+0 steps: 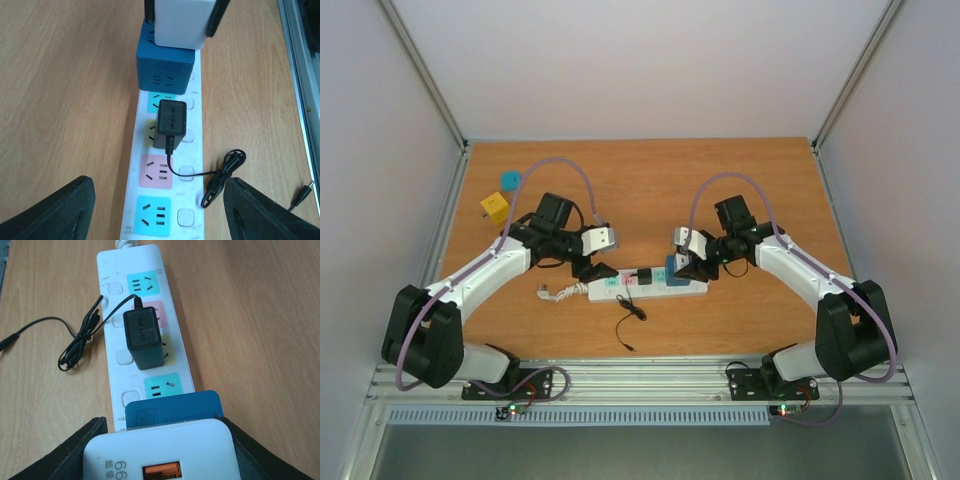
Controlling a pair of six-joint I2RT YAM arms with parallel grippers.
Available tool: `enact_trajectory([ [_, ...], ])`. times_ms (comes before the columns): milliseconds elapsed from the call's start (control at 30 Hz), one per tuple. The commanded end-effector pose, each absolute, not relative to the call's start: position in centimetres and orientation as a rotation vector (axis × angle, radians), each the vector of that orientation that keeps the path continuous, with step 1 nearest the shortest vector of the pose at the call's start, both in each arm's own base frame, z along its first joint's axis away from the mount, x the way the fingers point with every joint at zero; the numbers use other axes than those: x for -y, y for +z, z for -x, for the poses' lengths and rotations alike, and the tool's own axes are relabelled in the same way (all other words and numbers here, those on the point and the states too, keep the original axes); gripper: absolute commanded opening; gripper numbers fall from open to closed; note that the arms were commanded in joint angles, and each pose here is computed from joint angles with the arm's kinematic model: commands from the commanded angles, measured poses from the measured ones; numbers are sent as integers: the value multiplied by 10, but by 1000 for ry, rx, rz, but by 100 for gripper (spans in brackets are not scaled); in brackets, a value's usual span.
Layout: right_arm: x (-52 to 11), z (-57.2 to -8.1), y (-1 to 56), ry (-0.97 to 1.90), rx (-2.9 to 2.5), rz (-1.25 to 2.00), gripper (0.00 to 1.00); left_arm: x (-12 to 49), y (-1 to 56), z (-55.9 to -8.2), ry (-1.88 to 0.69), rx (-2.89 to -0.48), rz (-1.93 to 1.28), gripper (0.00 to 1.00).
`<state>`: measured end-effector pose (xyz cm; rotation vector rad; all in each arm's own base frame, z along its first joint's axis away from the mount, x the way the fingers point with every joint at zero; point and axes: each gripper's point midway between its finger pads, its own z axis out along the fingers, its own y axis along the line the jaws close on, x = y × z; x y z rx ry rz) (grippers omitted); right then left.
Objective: Pull the plug off the socket
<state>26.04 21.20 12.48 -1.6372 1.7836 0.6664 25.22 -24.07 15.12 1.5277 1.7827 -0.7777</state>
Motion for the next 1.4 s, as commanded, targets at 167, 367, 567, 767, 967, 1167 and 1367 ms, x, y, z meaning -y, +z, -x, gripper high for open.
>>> enact_trajectory([
  [167, -238, -233, 124, 799, -1779, 1623, 36, 244, 151, -261, -728, -1744, -1498, 72],
  [367, -245, -230, 121, 813, -1792, 1615, 34, 252, 141, -267, -738, -1746, -1499, 69],
  [567, -242, -229, 113, 792, -1812, 1618, 33, 261, 123, -256, -758, -1720, -1597, 67],
  [767, -242, -232, 110, 780, -1824, 1610, 32, 280, 103, -250, -746, -1707, -1647, 64],
  [967, -240, -231, 102, 771, -1831, 1627, 31, 292, 83, -252, -701, -1724, -1685, 59],
  [1167, -240, -232, 98, 766, -1836, 1636, 29, 294, 76, -249, -695, -1743, -1722, 46],
  [1367, -239, -231, 92, 763, -1851, 1637, 27, 294, 86, -252, -656, -1710, -1708, 31],
])
